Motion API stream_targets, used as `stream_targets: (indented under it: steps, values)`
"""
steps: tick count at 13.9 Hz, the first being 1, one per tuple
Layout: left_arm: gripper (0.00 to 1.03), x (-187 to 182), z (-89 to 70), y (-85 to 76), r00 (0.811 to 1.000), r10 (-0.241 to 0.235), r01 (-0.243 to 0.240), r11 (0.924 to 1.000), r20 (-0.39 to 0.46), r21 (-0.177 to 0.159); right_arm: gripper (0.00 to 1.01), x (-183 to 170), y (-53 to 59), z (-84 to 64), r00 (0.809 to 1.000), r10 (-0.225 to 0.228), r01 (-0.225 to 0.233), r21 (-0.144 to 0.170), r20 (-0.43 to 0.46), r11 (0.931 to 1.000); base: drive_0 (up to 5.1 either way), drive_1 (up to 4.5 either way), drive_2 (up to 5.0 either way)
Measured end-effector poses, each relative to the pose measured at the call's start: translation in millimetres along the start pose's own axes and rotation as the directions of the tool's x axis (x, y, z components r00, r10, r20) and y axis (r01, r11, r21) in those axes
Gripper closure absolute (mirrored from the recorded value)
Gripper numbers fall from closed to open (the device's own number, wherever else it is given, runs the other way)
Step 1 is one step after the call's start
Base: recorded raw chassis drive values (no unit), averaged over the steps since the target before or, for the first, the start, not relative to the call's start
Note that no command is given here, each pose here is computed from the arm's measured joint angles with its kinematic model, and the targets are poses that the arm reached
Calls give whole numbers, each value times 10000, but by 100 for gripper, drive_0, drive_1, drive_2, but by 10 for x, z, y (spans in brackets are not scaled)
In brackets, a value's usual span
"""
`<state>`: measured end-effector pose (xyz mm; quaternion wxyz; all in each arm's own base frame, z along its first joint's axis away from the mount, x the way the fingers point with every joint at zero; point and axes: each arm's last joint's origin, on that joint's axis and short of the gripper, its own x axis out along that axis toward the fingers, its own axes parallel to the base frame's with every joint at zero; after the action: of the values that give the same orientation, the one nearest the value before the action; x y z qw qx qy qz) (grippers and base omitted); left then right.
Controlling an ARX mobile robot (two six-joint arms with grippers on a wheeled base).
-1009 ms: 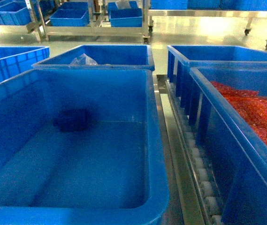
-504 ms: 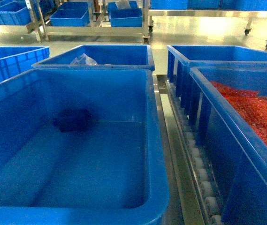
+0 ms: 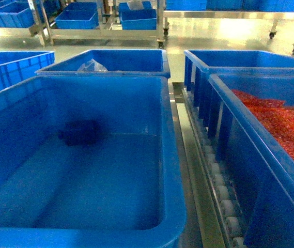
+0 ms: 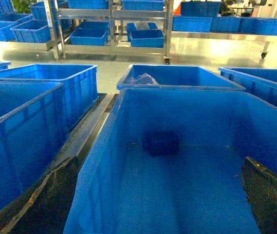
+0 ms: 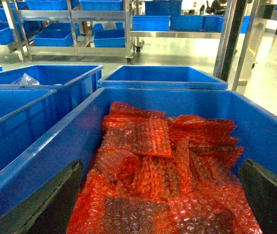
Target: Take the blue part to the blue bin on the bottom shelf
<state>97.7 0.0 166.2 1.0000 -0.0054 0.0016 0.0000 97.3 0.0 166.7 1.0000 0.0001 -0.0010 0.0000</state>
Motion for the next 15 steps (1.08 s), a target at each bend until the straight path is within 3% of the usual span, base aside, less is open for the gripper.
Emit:
stream_targets:
  steps: [15]
  values:
    - [5, 0, 0, 0, 10000, 0, 0, 10000, 0, 0, 3, 0, 0, 0, 10000, 0, 0, 0, 0, 10000, 0, 0, 0]
